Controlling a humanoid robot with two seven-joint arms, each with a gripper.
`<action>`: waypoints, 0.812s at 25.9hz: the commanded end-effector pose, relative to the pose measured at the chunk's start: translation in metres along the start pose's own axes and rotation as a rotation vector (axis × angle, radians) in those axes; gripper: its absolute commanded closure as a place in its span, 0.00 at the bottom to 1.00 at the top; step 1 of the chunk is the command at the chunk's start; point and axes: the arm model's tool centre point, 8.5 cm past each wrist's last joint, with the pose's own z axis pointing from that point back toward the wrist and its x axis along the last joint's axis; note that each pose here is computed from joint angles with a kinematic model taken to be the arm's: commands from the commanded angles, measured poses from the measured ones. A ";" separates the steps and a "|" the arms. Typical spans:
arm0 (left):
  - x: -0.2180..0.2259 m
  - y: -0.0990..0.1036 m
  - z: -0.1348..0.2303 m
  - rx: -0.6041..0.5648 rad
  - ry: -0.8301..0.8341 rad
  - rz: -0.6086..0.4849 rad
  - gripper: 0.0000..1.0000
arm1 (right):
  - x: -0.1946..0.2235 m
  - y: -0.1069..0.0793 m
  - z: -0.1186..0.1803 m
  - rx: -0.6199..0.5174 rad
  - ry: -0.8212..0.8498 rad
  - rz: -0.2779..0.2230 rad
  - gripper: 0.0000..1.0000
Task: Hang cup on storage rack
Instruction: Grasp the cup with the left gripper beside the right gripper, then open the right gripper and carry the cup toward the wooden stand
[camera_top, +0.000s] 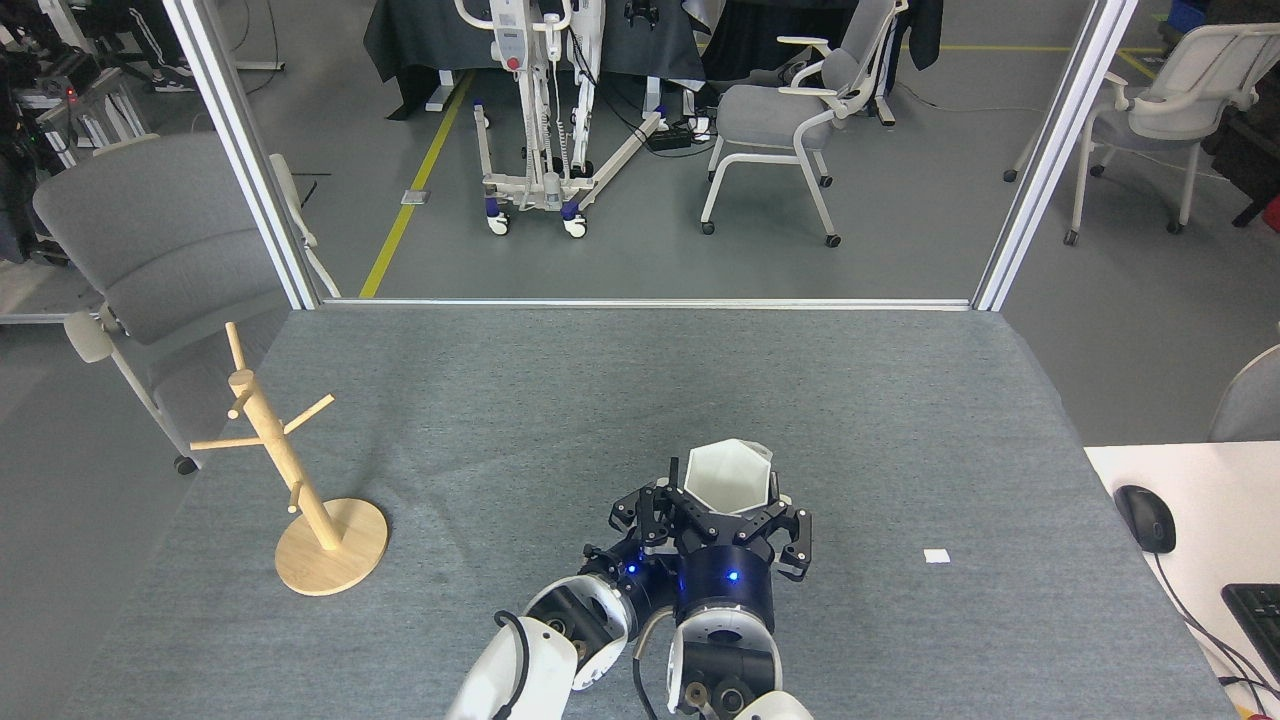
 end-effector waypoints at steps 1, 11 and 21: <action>0.000 -0.007 0.000 -0.019 0.000 0.006 1.00 | 0.001 -0.009 0.000 -0.102 -0.011 -0.003 0.01; 0.011 -0.036 0.017 -0.067 0.011 0.034 1.00 | -0.060 -0.047 -0.026 -0.379 0.026 -0.122 0.02; -0.034 -0.105 0.167 -0.160 0.261 0.029 1.00 | -0.231 -0.017 -0.024 -0.283 -0.126 -0.071 0.01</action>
